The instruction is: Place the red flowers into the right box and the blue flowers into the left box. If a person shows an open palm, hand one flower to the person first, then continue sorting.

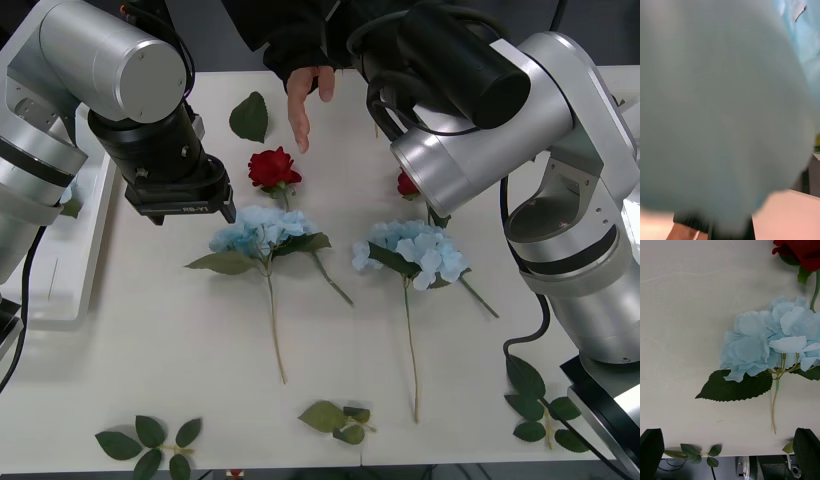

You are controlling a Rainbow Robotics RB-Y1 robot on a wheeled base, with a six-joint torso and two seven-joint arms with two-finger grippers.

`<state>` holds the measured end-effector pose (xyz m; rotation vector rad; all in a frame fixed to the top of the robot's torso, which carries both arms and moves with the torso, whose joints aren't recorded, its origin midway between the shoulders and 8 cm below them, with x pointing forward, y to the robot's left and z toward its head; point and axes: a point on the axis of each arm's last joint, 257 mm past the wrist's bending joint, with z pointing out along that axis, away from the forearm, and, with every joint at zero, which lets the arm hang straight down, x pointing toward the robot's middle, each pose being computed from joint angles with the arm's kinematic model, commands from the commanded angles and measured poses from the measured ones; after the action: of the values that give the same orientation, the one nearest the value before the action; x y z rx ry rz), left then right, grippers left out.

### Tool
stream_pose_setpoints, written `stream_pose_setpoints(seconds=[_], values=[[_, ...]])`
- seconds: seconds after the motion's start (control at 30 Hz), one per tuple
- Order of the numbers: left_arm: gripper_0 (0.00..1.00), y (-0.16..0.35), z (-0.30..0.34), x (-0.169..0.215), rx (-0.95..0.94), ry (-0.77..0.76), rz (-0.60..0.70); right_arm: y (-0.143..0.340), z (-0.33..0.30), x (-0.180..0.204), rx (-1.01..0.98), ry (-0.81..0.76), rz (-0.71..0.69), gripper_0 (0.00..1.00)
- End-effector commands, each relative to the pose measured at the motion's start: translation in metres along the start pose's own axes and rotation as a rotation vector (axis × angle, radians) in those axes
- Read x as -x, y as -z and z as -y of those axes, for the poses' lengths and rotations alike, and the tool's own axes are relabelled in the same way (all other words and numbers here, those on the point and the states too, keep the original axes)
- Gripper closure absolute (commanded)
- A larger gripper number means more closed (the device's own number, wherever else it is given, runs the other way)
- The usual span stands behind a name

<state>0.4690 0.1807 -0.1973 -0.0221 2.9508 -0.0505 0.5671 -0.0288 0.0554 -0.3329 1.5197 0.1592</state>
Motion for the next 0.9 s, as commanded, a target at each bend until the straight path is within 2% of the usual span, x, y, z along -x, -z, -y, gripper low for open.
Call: stream_pose_setpoints(seconds=[0.03, 0.9], values=[[0.00, 0.017, 0.013, 0.010, 0.000, -0.098, 0.049, 0.004, -0.020, 0.031, 0.034, -0.026, 0.076, 1.00], [0.00, 0.016, 0.011, 0.010, 0.005, -0.104, 0.048, 0.009, -0.014, 0.067, 0.040, -0.075, 0.204, 1.00]])
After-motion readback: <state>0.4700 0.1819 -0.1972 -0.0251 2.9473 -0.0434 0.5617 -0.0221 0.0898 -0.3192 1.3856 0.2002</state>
